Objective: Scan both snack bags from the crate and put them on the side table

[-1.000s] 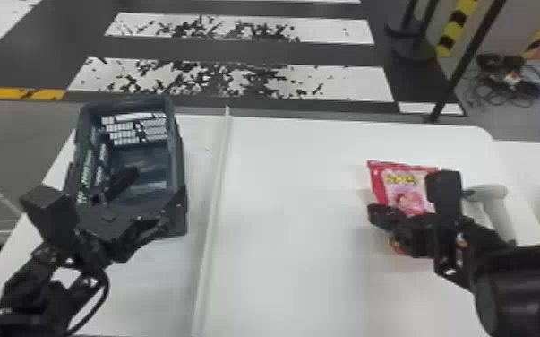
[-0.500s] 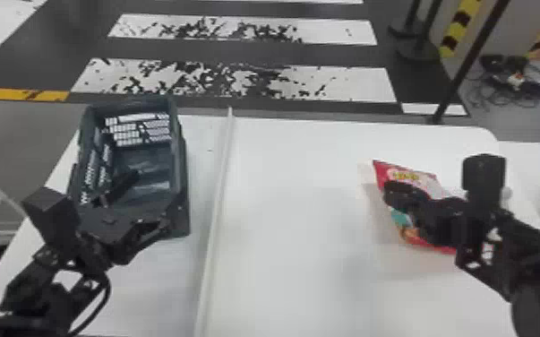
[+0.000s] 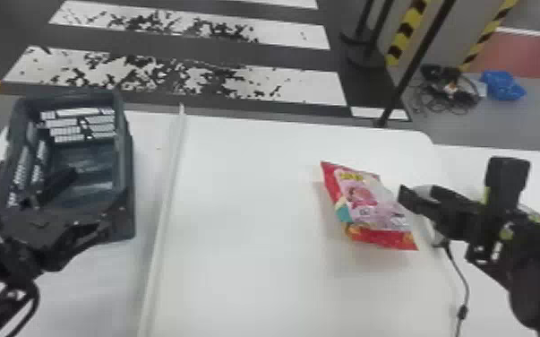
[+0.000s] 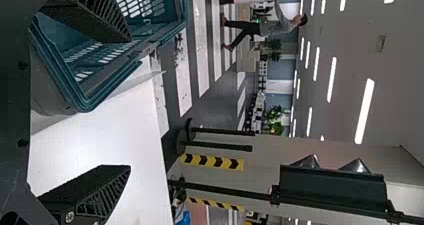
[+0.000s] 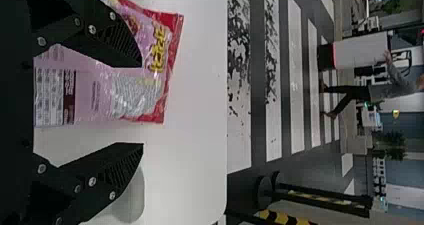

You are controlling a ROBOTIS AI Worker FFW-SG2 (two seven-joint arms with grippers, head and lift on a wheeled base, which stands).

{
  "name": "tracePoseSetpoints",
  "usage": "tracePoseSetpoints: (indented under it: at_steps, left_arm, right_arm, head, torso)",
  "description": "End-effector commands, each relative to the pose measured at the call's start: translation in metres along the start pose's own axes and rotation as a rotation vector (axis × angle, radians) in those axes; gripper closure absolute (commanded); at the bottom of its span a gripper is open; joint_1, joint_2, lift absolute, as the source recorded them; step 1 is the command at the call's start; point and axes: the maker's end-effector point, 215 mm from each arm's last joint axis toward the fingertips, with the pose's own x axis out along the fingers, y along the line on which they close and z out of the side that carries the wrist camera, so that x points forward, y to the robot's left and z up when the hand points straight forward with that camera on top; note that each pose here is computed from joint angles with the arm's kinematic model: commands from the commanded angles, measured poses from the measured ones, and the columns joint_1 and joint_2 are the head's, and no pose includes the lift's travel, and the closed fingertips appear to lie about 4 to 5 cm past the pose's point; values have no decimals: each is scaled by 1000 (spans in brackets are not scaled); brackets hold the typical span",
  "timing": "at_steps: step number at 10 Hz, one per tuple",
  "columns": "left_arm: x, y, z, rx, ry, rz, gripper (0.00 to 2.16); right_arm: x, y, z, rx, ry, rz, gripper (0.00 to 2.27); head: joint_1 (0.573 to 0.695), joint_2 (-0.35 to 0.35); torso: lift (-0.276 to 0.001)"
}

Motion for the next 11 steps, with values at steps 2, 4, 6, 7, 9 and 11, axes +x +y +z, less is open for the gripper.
tracePoseSetpoints:
  at_steps: [2, 4, 6, 7, 9, 11]
  left_arm:
    - [0, 0, -2, -4, 3, -1, 97]
    - [1, 0, -1, -3, 2, -1, 97]
    - [1, 0, -1, -4, 0, -1, 97]
    - [1, 0, -1, -4, 0, -1, 97]
    - [1, 1, -4, -7, 3, -2, 97]
    - [2, 1, -3, -9, 0, -2, 97]
  right_arm:
    - [6, -66, -32, 33, 73, -89, 103]
    - [13, -94, -42, 17, 98, -114, 103]
    - [23, -101, -49, 6, 129, -97, 103]
    - [27, -103, -51, 5, 143, -91, 103]
    - [34, -100, -64, 17, 179, -54, 147]
    - [40, -102, -74, 14, 217, -35, 525]
  head:
    - [695, -244]
    - [695, -302]
    - [695, -325]
    - [695, -331]
    - [695, -334]
    - [695, -334]
  torso:
    - [-87]
    - [-87]
    - [-87]
    - [-87]
    - [-87]
    - [-87]
